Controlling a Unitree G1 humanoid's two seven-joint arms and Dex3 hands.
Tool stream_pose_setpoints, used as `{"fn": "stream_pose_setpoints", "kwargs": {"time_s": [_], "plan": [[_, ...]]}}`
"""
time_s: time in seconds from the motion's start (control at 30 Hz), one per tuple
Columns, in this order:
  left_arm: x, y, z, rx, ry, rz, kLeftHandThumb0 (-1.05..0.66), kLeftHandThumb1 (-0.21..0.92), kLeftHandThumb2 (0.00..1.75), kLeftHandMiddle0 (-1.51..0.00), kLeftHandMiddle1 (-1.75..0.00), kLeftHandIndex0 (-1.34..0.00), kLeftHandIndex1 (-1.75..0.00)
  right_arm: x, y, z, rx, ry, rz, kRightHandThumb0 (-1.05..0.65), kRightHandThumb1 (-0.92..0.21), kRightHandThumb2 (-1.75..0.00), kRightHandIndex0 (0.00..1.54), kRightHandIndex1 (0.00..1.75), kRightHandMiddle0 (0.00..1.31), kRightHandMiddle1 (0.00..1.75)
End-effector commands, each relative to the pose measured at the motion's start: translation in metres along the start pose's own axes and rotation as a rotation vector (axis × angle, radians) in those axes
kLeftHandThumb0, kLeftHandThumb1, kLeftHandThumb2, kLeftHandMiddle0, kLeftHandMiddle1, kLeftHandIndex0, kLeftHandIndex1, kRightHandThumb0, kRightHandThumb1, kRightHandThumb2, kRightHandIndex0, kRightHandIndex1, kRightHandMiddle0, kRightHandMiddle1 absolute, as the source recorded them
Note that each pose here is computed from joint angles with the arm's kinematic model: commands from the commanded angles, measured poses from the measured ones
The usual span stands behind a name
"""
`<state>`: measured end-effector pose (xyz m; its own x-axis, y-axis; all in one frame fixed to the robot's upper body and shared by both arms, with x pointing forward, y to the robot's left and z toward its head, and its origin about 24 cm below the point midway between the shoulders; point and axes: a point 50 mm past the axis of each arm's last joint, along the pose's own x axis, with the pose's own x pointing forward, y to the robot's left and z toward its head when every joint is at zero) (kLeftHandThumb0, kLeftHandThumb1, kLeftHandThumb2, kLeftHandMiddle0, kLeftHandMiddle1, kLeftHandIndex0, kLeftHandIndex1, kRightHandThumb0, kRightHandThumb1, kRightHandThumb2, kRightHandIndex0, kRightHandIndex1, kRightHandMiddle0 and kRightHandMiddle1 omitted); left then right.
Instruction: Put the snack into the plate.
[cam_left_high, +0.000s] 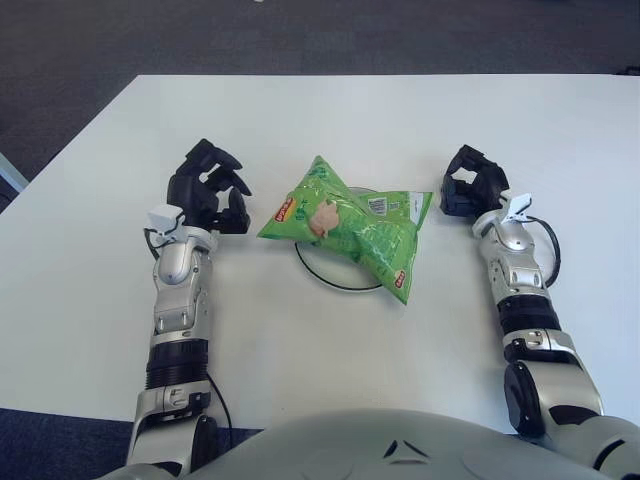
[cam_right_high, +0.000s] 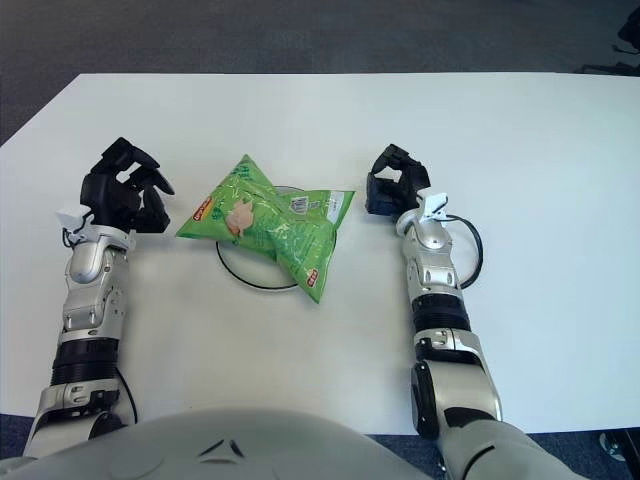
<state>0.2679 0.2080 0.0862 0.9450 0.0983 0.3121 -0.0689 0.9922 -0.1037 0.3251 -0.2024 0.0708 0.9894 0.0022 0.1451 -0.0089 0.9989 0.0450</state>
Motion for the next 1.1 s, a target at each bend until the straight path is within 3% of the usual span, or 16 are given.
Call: {"fn": "stream_pose_setpoints", "kwargs": {"time_s": [0.0,0.03,0.07,0.17,0.27,0.53,1.07], "plan": [[-0.087,0.014,-0.072,-0.06,0.402,0.194,-0.01,-0.09,1.74,-0.94,-1.75,-0.74,-1.62,-0.028,0.003,-0.04,0.167,0.109,-0.031,-0.55,-0.15,-1.52,1.3,1.75,0.75,1.75],[-0.086,0.013,-0.071,-0.054,0.4,0.2,-0.01,-0.09,1.74,-0.94,-1.75,-0.74,-1.62,-0.028,0.003,-0.04,0.167,0.106,-0.025,-0.55,-0.15,-1.52,1.3,1.75,0.76,1.75],[-0.086,0.013,-0.07,-0.046,0.398,0.205,-0.18,0.06,1.59,-1.06,-1.75,-0.69,-1.67,-0.028,0.003,-0.04,0.168,0.101,-0.019,-0.55,-0.14,-1.53,1.3,1.75,0.76,1.75],[-0.084,0.012,-0.069,-0.027,0.394,0.202,-0.37,0.25,1.38,-1.21,-1.75,-0.62,-1.72,-0.027,0.004,-0.038,0.199,0.083,-0.003,-0.55,-0.15,-1.52,1.3,1.75,0.75,1.75],[-0.082,0.014,-0.069,-0.013,0.388,0.194,-0.43,0.33,1.3,-1.27,-1.75,-0.59,-1.74,-0.027,0.004,-0.037,0.313,0.057,0.002,-0.54,-0.17,-1.5,1.28,1.75,0.74,1.75],[-0.079,0.015,-0.069,0.0,0.384,0.213,-0.46,0.37,1.25,-1.29,-1.75,-0.57,-1.75,-0.025,0.0,-0.038,0.504,0.046,0.028,-0.49,-0.29,-1.35,1.2,1.75,0.63,1.75],[-0.072,0.016,-0.067,0.038,0.373,0.21,-0.45,0.4,1.22,-1.3,-1.75,-0.55,-1.75,-0.021,-0.003,-0.038,0.545,0.06,0.09,-0.47,-0.34,-1.29,1.16,1.75,0.59,1.75]]}}
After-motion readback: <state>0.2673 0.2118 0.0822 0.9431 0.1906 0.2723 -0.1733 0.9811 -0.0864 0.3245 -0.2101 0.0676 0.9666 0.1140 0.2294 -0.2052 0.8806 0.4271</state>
